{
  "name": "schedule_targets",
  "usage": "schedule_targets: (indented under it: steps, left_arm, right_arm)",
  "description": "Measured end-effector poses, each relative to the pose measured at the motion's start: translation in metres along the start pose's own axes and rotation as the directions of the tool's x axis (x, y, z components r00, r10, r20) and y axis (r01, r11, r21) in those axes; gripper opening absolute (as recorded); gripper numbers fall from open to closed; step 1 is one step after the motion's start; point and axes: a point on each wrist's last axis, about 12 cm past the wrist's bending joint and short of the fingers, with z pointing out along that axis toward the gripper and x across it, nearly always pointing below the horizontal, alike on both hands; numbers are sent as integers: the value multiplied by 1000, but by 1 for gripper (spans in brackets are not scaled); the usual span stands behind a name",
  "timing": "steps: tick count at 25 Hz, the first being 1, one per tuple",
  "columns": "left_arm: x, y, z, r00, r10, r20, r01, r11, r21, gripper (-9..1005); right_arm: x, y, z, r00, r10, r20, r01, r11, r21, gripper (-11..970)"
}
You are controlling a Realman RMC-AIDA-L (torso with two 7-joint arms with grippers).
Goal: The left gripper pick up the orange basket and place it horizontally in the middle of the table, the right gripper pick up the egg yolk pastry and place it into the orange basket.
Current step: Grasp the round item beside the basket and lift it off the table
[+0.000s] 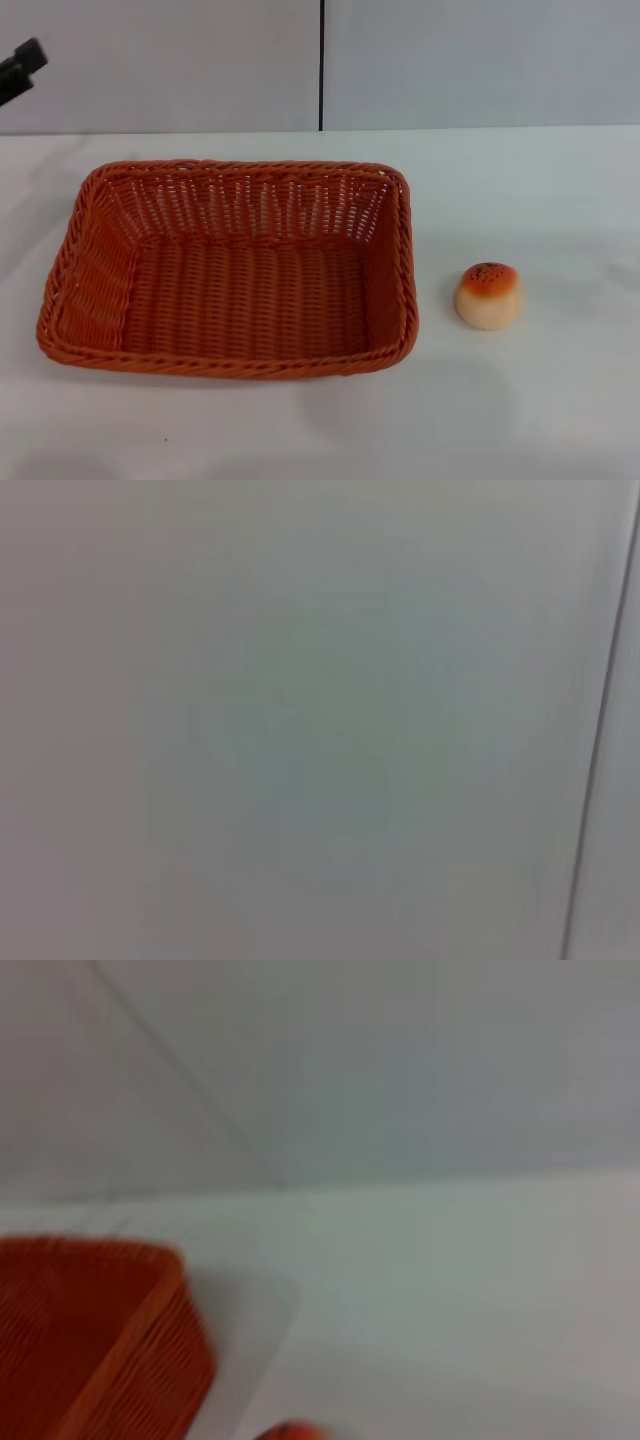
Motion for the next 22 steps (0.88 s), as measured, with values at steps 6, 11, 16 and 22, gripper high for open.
schedule_targets:
  steps: [6, 11, 16, 22]
  left_arm:
    - [37, -9, -24, 988, 69, 140, -60, 996, -66, 815]
    - [60, -14, -36, 981, 100, 164, -78, 988, -136, 815]
    - [77, -21, -43, 977, 122, 175, -89, 978, -187, 815]
    - [82, -24, -46, 979, 111, 174, -77, 979, -190, 815]
  right_arm:
    - [-28, 20, 12, 976, 91, -197, -102, 994, -45, 573]
    - [-37, 27, 31, 947, 101, -306, -120, 992, -45, 573]
    - [-39, 27, 51, 945, 84, -315, -107, 993, -57, 573]
    - [-37, 24, 84, 946, 21, -325, -61, 991, -116, 573]
